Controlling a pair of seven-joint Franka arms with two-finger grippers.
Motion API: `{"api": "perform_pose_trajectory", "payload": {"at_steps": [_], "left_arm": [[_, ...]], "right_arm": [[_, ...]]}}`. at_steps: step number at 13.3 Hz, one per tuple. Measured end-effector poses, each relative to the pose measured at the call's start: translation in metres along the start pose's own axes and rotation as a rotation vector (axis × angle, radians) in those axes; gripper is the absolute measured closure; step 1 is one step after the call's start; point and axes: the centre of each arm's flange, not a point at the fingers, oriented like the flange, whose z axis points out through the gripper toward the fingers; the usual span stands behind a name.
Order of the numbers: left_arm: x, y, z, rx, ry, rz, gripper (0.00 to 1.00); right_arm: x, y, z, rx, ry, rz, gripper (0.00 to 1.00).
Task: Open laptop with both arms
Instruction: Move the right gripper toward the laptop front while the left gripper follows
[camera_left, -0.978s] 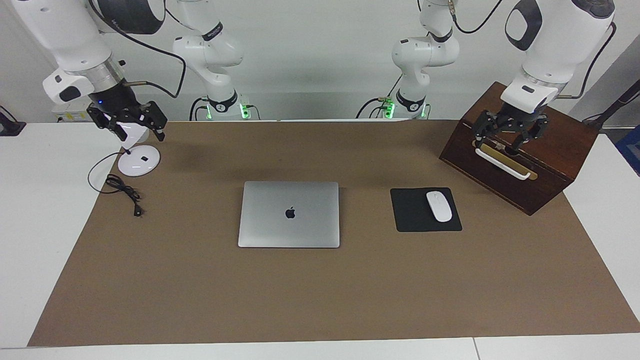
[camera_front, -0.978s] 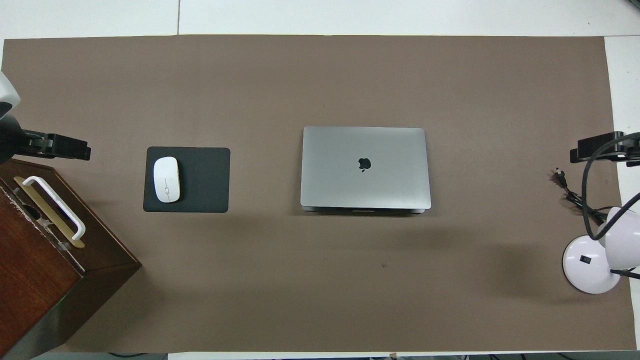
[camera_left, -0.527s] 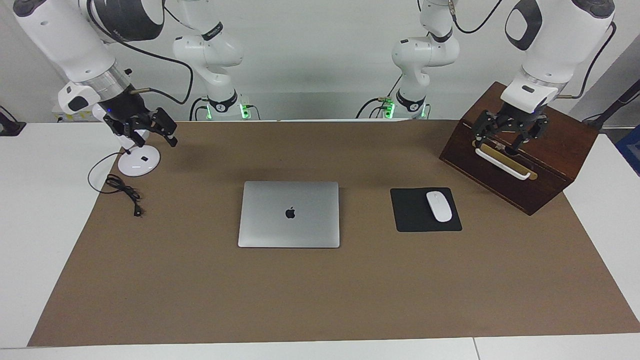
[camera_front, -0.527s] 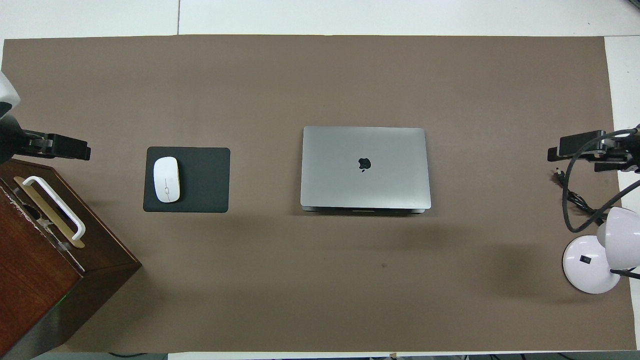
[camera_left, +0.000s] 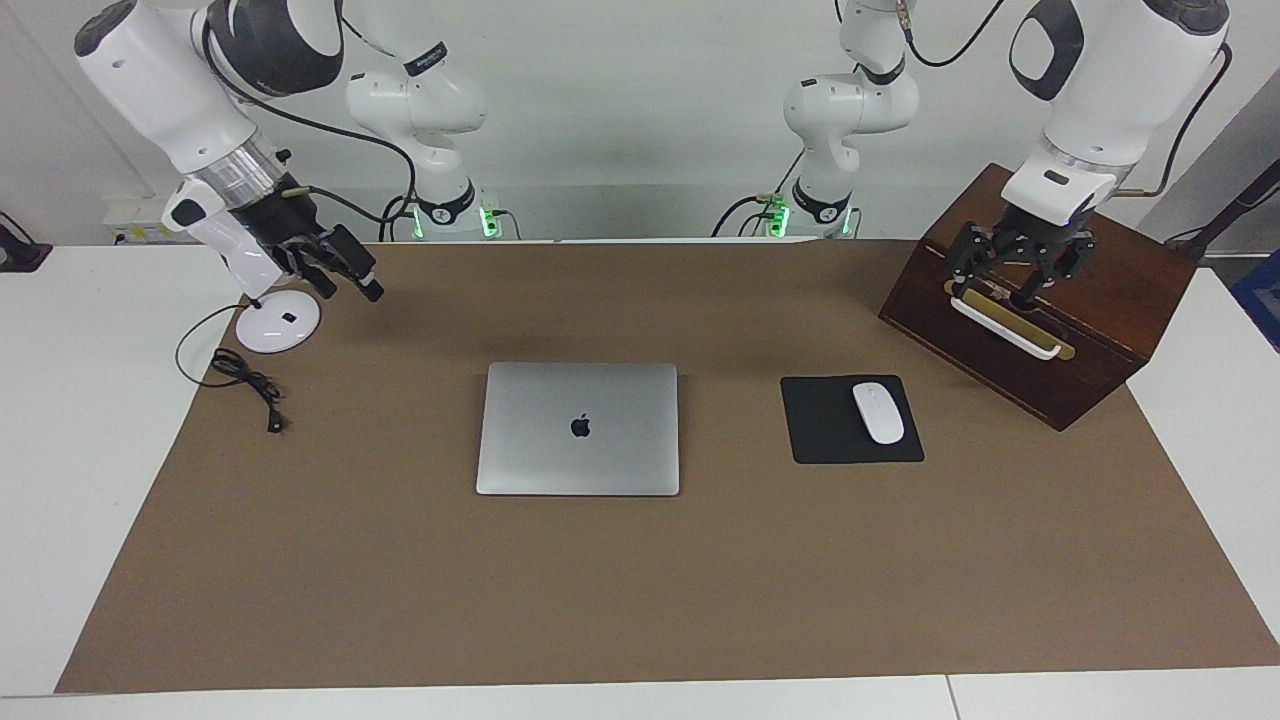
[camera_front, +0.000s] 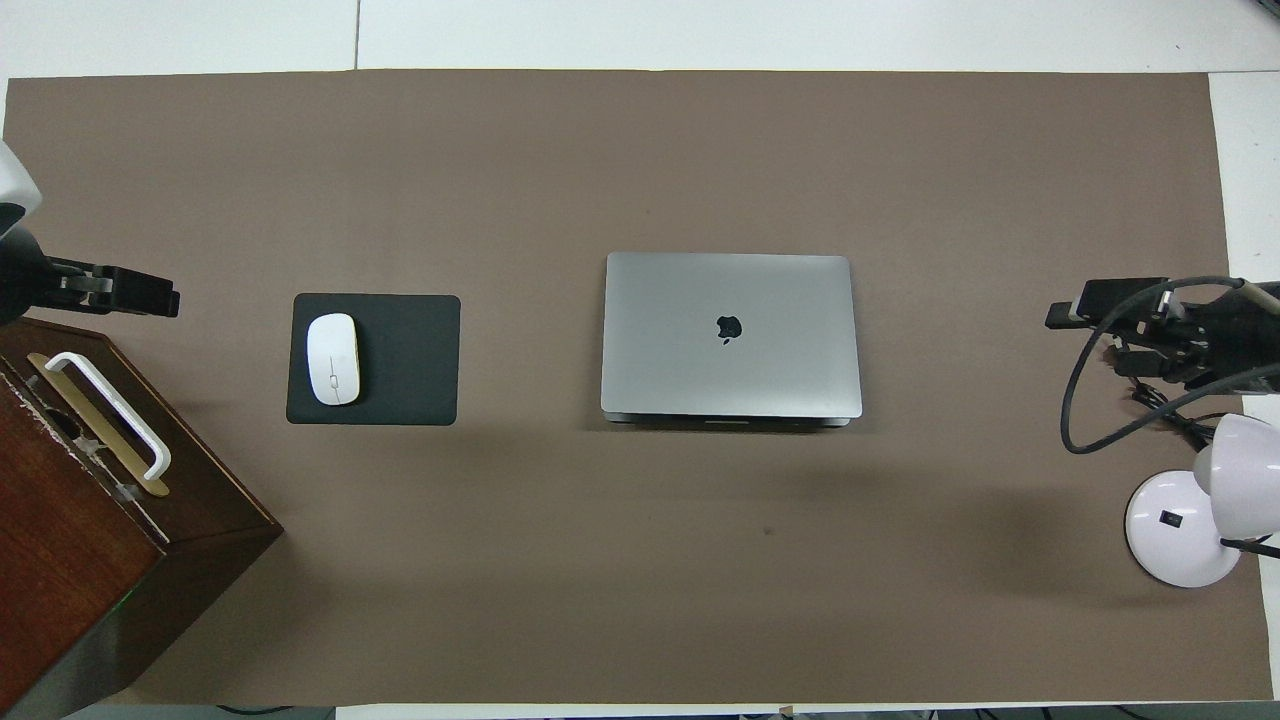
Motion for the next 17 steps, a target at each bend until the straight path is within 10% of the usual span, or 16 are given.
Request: {"api": "perform_pose_trajectory", "payload": {"at_steps": [1,3,6,12,17], "left_arm": [[0.011,0.02,-0.004,0.009,0.075,0.1,0.37],[0.028,0.076,-0.009,0.016,0.201,0.262,0.33],[0.026,0.117,-0.005,0.003,0.188,0.344,0.0],[0.017,0.109,0.007,-0.002,0.122,0.336,0.0],[0.014,0.078,0.013,0.003,0.105,0.26,0.62]], "right_arm": [[-0.007,-0.006,0.007,0.023,0.007,0.048,0.0],[-0.025,-0.02,0.022,0.073,0.032,0.152,0.0],[-0.064,-0.041,0.054,0.137,0.071,0.278,0.0],[-0.137,-0.079,0.109,0.211,0.1,0.471,0.0],[-0.159,-0.071,0.14,0.226,0.133,0.495,0.0]]}}
